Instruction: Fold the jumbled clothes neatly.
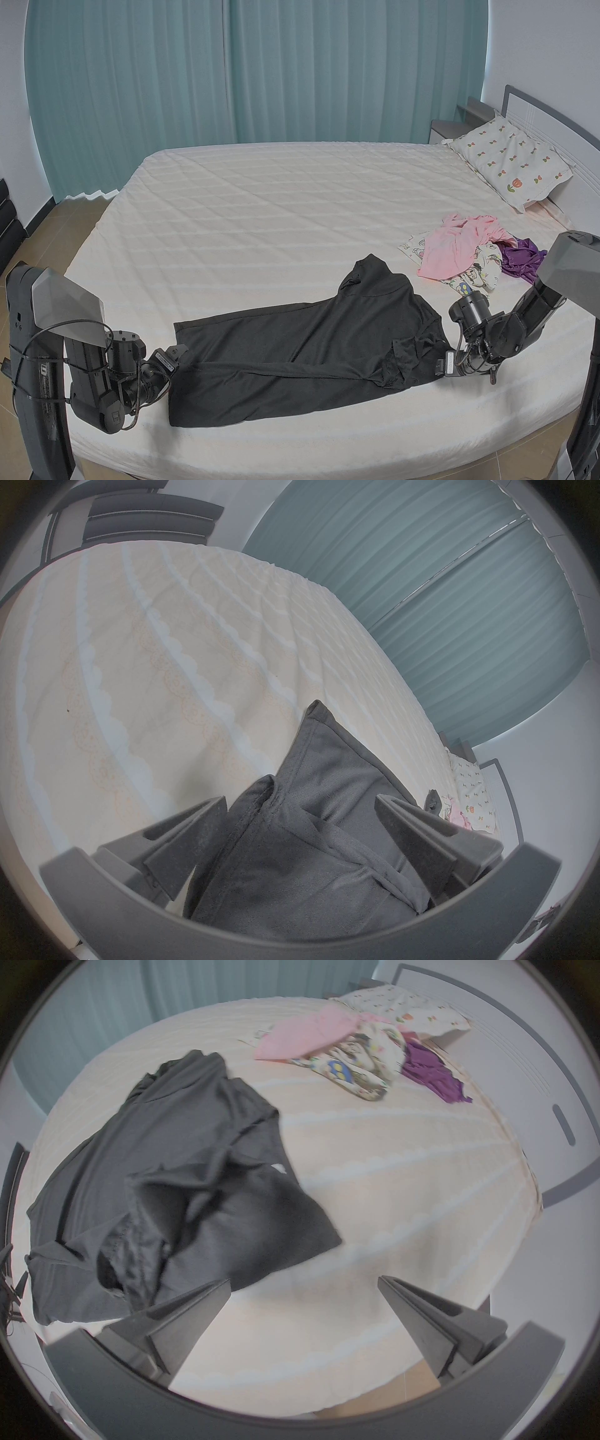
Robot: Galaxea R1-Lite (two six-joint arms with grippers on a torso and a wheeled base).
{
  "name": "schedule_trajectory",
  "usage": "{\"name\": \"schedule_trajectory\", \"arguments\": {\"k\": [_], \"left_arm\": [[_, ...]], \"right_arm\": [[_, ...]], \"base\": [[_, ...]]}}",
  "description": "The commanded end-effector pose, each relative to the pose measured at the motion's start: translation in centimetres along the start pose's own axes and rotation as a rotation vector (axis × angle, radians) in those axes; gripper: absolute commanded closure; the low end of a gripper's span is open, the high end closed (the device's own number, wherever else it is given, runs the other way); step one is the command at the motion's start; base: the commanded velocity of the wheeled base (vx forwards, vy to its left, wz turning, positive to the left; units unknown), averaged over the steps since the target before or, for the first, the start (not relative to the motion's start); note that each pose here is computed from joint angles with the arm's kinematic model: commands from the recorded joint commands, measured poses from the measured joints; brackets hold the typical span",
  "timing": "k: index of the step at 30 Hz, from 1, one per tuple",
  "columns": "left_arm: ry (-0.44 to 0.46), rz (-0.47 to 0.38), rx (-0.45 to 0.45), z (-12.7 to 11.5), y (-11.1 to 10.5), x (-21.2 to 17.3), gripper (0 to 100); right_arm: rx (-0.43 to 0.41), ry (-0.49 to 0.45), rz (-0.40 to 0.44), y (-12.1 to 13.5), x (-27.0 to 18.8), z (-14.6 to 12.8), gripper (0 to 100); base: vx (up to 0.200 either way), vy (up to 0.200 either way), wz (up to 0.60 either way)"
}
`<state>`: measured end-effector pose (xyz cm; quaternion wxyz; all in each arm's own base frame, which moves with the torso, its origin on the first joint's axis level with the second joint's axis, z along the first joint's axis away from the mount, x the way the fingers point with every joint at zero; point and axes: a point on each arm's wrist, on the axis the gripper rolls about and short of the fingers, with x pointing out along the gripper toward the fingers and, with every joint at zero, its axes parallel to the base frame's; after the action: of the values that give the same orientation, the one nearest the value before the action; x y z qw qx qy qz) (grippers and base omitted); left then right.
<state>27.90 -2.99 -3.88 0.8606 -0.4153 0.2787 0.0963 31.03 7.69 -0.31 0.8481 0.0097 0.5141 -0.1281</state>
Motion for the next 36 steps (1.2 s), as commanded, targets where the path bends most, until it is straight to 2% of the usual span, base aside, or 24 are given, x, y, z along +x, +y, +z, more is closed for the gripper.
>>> {"name": "schedule_trajectory", "arguments": {"k": [1,4,7,10,14,16,21,25,36], "left_arm": [[0.0,0.001,0.0,0.0,0.0,0.0,0],[0.0,0.001,0.0,0.0,0.0,0.0,0],[0.0,0.001,0.0,0.0,0.0,0.0,0],[0.0,0.001,0.0,0.0,0.0,0.0,0],[0.0,0.001,0.0,0.0,0.0,0.0,0],[0.0,0.001,0.0,0.0,0.0,0.0,0],[0.0,0.001,0.0,0.0,0.0,0.0,0],[0.001,0.002,0.0,0.0,0.1,0.0,0],[0.0,0.001,0.0,0.0,0.0,0.0,0]], "right_arm": [[0.026,0.002,-0.016,-1.4,-0.8,-0.3,0],[0.047,-0.053,0.045,-0.9,-1.7,0.5,0],[0.05,-0.143,0.118,0.6,-2.1,1.6,0],[0.036,-0.174,0.147,1.9,-2.3,2.0,0],[0.006,-0.218,0.184,5.1,-1.6,3.3,0],[-0.006,-0.222,0.188,6.4,-0.9,3.8,0],[-0.06,-0.186,0.137,8.8,0.2,4.4,0],[-0.087,-0.179,0.143,10.3,-0.2,4.9,0],[-0.168,-0.125,0.098,10.0,1.0,3.9,0]], "base": [[0.0,0.0,0.0],[0.0,0.0,0.0],[0.0,0.0,0.0],[0.0,0.0,0.0],[0.0,0.0,0.0],[0.0,0.0,0.0],[0.0,0.0,0.0],[0.0,0.0,0.0],[0.0,0.0,0.0]]}}
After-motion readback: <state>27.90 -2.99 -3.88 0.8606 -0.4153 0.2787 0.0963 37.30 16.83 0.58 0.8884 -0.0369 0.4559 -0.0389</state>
